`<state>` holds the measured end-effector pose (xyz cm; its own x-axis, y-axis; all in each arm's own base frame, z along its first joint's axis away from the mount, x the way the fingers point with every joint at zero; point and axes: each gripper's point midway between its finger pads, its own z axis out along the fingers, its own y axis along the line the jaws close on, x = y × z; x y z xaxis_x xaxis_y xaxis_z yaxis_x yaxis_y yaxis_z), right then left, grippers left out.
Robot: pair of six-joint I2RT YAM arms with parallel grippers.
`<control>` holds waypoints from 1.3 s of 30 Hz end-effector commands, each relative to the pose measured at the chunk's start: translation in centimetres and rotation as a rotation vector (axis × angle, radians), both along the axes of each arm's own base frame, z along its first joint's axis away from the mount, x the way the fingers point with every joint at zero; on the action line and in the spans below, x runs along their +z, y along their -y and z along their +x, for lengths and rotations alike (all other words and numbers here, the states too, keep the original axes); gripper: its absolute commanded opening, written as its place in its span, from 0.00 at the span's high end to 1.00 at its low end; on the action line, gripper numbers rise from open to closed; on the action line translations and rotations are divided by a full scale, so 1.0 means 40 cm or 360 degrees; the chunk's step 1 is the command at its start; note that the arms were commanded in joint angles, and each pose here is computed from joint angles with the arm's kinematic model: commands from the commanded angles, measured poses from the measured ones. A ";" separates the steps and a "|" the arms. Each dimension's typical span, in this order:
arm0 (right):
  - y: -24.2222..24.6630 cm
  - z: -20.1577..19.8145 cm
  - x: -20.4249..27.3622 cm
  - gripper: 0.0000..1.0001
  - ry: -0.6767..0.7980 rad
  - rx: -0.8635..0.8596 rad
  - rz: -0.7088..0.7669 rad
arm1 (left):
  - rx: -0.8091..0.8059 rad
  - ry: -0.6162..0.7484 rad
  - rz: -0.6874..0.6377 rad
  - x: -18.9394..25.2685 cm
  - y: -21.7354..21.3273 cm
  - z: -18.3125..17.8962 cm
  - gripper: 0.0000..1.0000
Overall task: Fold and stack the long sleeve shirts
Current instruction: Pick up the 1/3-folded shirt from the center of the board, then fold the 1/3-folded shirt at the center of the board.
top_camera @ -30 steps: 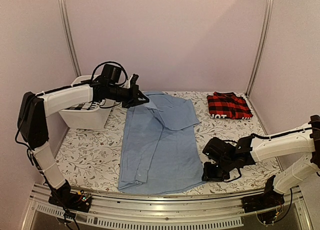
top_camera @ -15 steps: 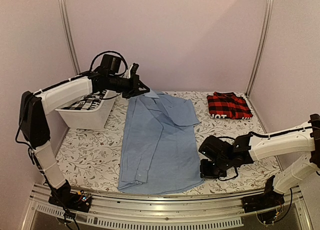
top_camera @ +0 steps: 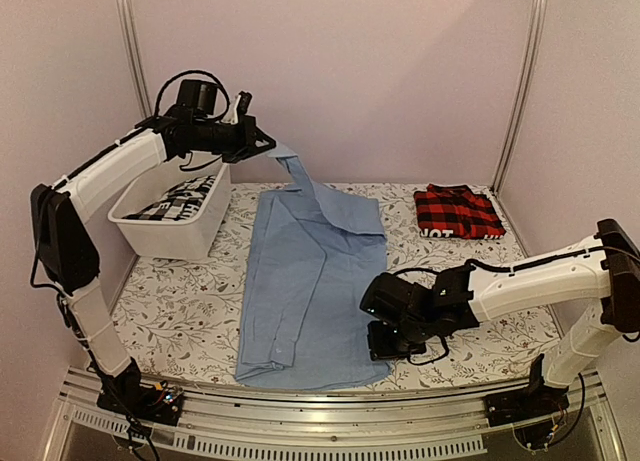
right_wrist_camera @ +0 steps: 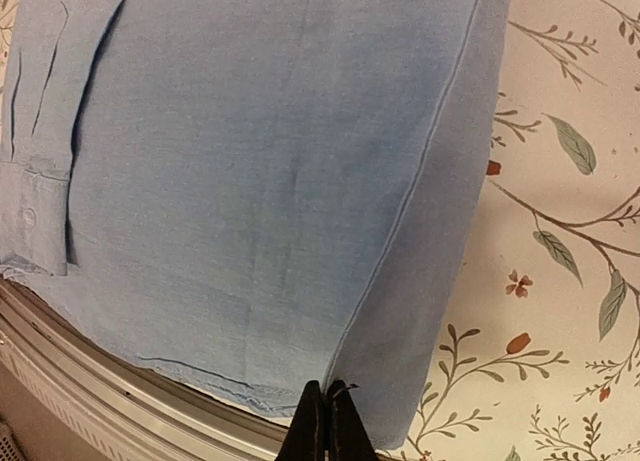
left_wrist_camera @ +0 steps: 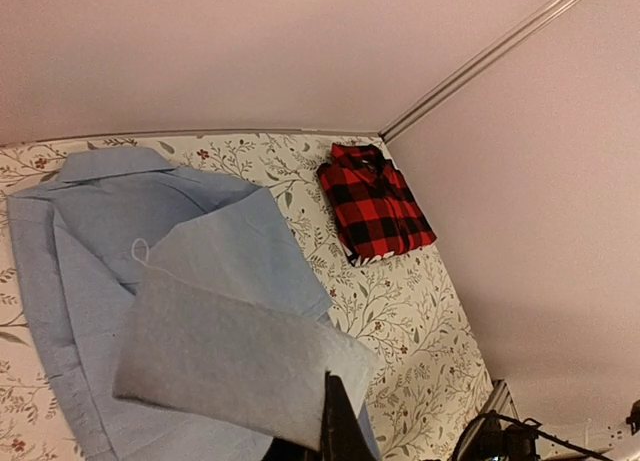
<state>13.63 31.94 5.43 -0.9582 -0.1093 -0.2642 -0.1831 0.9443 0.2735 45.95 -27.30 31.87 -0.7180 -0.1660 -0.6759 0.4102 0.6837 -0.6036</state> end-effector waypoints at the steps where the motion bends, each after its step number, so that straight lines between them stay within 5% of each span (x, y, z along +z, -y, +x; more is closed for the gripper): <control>1: -0.069 -0.011 0.022 1.00 0.0001 0.0133 0.0125 | 0.0146 0.0112 0.0057 0.071 -0.123 0.020 1.00; 17: -0.240 -0.022 0.016 1.00 -0.0096 0.0409 0.0314 | 0.0383 0.0207 0.0083 0.109 -0.345 0.106 1.00; 39: -0.322 0.003 0.038 1.00 -0.0146 0.0503 0.0523 | 0.0339 0.0323 -0.0012 0.191 -0.349 0.137 1.00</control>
<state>13.38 43.31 5.23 -0.9249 -0.3148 -0.2133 -0.3802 0.7573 0.5310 50.84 -13.46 38.54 -0.5405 -0.3033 -0.7848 0.3483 0.7685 -0.5368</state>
